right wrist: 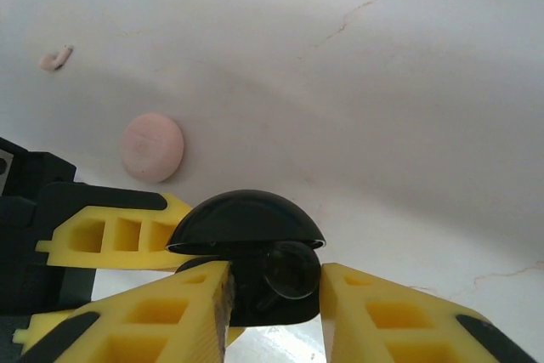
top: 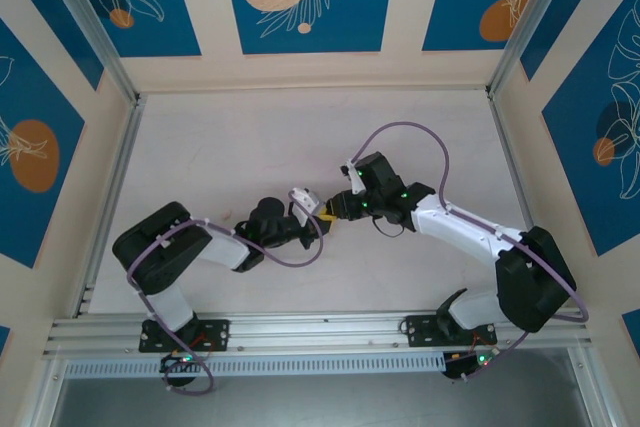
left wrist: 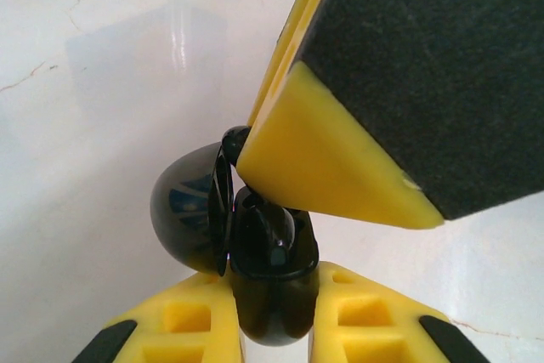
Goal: Insert the wireless bluetooth earbuds into the charging case
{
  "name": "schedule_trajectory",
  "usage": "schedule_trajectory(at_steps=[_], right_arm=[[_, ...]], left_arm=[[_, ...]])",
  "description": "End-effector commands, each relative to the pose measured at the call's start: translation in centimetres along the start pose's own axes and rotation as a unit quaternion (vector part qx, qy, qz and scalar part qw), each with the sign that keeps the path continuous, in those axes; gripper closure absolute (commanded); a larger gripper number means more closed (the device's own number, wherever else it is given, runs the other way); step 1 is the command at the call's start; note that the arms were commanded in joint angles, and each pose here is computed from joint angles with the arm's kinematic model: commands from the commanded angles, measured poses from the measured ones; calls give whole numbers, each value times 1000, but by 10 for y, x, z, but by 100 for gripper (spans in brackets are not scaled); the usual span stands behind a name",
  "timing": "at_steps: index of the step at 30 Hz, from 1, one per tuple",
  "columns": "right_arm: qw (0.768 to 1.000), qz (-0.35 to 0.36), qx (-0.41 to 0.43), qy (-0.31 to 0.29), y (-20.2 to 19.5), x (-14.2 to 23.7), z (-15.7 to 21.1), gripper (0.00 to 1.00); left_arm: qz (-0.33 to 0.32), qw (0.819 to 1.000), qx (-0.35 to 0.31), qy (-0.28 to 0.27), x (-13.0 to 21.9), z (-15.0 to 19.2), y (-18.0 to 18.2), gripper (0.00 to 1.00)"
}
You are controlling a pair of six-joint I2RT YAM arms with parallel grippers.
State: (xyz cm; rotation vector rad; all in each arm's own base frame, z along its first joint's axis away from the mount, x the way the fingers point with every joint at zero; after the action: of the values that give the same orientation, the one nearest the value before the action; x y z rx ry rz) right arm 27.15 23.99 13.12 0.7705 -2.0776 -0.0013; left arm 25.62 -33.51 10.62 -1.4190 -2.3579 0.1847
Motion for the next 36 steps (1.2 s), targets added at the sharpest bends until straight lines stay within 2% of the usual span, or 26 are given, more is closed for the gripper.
schedule_trajectory(at_steps=[1, 10, 20, 26, 31, 36], right_arm=[[999, -41, -9, -2, 12, 11, 0, 64], [994, -102, -34, -29, 20, 26, -13, 57], [993, -104, -53, -25, 15, 34, -13, 55], [990, -105, -77, -50, 9, 50, -24, 55], [989, -92, -118, -13, -12, 57, -19, 55], [983, -46, -164, 64, -33, 44, -11, 56]], left_arm=[[6, 999, -24, -31, 3, -20, -8, 82], [6, 999, -32, -33, 5, -23, -9, 82], [6, 998, -45, -31, 8, -27, -12, 82], [-4, 998, -51, -28, 9, -27, -9, 82], [-39, 998, -42, -23, 16, -23, 2, 82], [-69, 997, -24, -14, 29, -20, 12, 82]])
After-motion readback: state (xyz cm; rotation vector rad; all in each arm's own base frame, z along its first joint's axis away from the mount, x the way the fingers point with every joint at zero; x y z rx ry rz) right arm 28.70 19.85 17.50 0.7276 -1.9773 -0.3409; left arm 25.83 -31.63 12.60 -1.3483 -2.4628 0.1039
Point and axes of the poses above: each hand's point on the last joint's axis, 136 mm out from that joint toward the fingers, its own x axis back along the fingers, its own y axis along the line the jaws close on, z = x × y, the point moved 1 cm from there along x, back along the fingers, and after that the axes turned 8 degrees about x, right-handed, at the moved point
